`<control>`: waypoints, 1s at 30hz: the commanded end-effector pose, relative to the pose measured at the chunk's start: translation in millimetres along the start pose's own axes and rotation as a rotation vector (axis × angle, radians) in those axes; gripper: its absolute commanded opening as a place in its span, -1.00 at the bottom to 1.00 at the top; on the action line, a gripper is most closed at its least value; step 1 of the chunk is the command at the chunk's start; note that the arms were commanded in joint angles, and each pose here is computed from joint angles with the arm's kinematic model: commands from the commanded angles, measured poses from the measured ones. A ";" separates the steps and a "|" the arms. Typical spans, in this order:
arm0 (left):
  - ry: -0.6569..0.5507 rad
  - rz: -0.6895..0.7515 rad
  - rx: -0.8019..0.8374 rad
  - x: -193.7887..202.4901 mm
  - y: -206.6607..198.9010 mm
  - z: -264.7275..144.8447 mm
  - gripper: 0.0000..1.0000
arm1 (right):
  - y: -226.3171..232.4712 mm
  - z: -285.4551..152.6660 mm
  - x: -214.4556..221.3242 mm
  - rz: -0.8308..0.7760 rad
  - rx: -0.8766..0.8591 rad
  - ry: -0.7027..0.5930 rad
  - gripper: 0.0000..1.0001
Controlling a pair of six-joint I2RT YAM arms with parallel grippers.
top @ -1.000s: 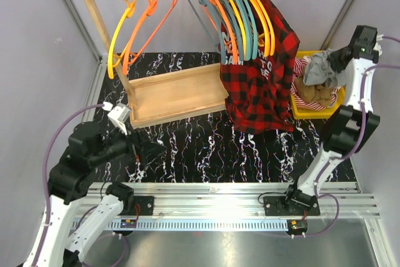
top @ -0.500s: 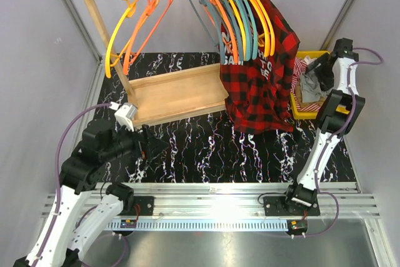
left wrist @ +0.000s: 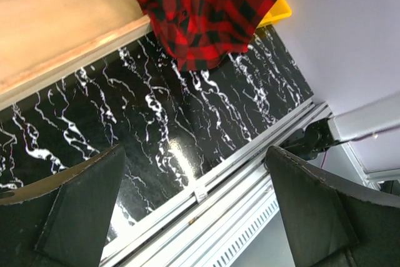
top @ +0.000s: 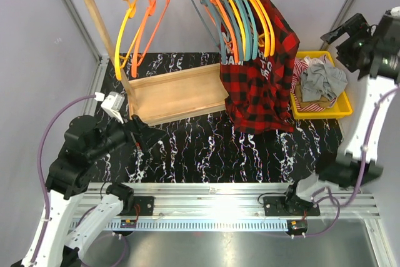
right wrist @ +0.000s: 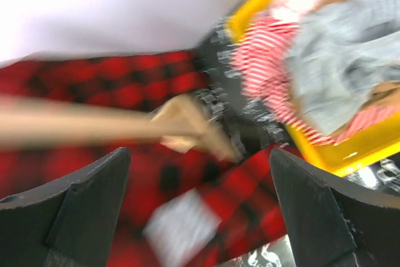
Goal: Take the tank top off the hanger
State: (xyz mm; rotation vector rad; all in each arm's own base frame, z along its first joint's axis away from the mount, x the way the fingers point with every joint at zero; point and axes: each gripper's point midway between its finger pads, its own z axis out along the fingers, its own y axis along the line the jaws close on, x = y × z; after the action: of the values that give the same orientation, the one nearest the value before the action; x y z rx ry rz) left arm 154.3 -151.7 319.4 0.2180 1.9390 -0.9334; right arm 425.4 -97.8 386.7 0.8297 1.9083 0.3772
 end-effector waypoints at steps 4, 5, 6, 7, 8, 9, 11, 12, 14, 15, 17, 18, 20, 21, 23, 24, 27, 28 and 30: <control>-0.095 0.043 0.116 -33.4 -34.7 -13.0 0.98 | 81.6 -137.4 50.6 -0.062 -0.447 -0.008 1.00; -0.102 0.045 0.126 -35.7 -37.0 -13.8 0.98 | 90.5 -152.4 58.2 -0.061 -0.493 -0.008 1.00; -0.110 0.047 0.137 -38.2 -40.5 -16.0 0.98 | 102.5 -165.0 73.8 -0.088 -0.547 0.017 0.99; -0.111 0.046 0.144 -38.5 -42.5 -17.2 0.98 | 108.3 -178.5 79.6 -0.095 -0.580 0.017 0.99; -0.118 0.046 0.159 -40.5 -46.0 -18.4 0.98 | 116.4 -204.1 85.3 -0.089 -0.636 0.007 1.00; -0.120 0.045 0.167 -40.7 -47.3 -18.5 0.98 | 125.4 -219.3 94.1 -0.105 -0.697 0.024 1.00; -0.128 0.040 0.200 -42.5 -54.3 -20.8 0.98 | 137.1 -257.3 106.7 -0.105 -0.802 0.044 0.99; -0.130 0.037 0.214 -42.7 -57.1 -21.6 0.98 | 141.8 -270.0 110.1 -0.113 -0.844 0.047 1.00; -0.140 0.028 0.251 -45.1 -64.2 -23.7 0.98 | 147.2 -302.2 123.0 -0.113 -0.928 0.072 0.99; -0.136 0.021 0.259 -44.1 -64.8 -22.6 0.98 | 147.5 -308.0 126.4 -0.114 -0.949 0.074 0.99; -0.142 0.011 0.277 -44.9 -68.4 -24.1 0.98 | 147.5 -328.9 136.4 -0.102 -0.998 0.097 0.99; -0.146 0.009 0.284 -45.9 -69.9 -24.7 0.98 | 147.4 -331.1 139.7 -0.099 -1.017 0.104 1.00; -0.156 0.007 0.308 -47.2 -74.9 -27.8 0.98 | 145.1 -346.3 148.5 -0.092 -1.053 0.121 1.00; -0.157 0.007 0.317 -47.5 -76.4 -27.9 0.98 | 143.7 -346.0 151.5 -0.089 -1.057 0.131 1.00; -0.162 0.008 0.340 -48.8 -81.3 -30.8 0.98 | 143.4 -356.7 156.7 -0.079 -1.086 0.151 0.99; -0.161 0.009 0.348 -49.0 -83.2 -32.1 0.98 | 144.5 -360.8 157.8 -0.080 -1.108 0.156 0.99; -0.152 -0.005 0.372 -48.7 -87.5 -32.6 0.98 | 148.0 -377.3 158.5 -0.071 -1.155 0.170 0.99; -0.165 -0.004 0.389 -51.0 -91.0 -34.9 0.98 | 149.2 -382.0 158.3 -0.063 -1.166 0.179 0.99; -0.171 -0.007 0.405 -50.4 -92.3 -35.1 0.98 | 152.3 -388.7 156.7 -0.054 -1.187 0.188 0.99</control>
State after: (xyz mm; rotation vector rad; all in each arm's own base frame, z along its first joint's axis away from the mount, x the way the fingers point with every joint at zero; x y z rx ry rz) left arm 122.4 -176.1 401.1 0.3022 1.6684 -1.2357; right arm 116.4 148.5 532.7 0.0079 1.5195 1.3278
